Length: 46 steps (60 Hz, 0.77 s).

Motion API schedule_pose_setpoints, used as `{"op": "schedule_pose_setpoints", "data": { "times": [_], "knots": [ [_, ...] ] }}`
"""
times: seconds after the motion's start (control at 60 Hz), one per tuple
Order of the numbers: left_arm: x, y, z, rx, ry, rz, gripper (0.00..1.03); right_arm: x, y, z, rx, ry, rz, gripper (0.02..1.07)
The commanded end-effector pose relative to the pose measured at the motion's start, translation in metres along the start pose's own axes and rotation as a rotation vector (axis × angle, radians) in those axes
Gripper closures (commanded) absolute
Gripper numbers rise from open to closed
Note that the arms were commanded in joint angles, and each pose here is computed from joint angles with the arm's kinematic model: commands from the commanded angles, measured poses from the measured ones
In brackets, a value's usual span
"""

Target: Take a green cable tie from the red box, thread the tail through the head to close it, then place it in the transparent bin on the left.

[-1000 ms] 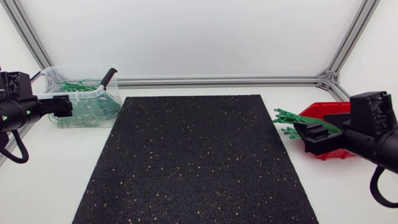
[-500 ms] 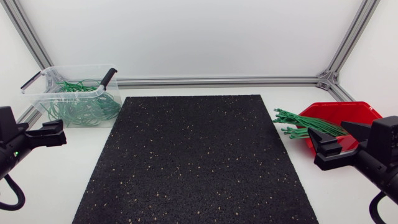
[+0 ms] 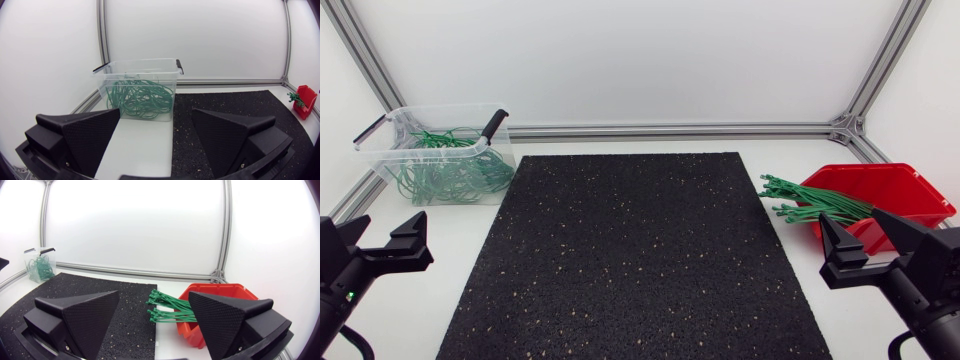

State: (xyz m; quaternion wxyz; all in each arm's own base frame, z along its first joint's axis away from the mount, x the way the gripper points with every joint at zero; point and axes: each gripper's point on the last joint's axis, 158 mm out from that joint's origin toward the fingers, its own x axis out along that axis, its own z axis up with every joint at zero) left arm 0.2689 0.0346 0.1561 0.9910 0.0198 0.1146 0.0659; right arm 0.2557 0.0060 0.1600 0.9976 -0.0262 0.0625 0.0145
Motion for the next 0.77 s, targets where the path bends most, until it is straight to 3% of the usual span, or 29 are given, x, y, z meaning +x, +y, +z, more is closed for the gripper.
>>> {"op": "schedule_pose_setpoints", "data": {
  "times": [0.0,0.75],
  "knots": [
    [-0.002,-0.008,-0.009,-0.012,-0.014,-0.03,0.04,0.0,-0.005,-0.008,0.034,-0.024,-0.026,0.06],
    [-0.013,-0.036,-0.026,-0.032,-0.133,-0.148,0.04,0.0,-0.007,-0.011,0.053,-0.068,-0.038,0.06]
  ]
}}
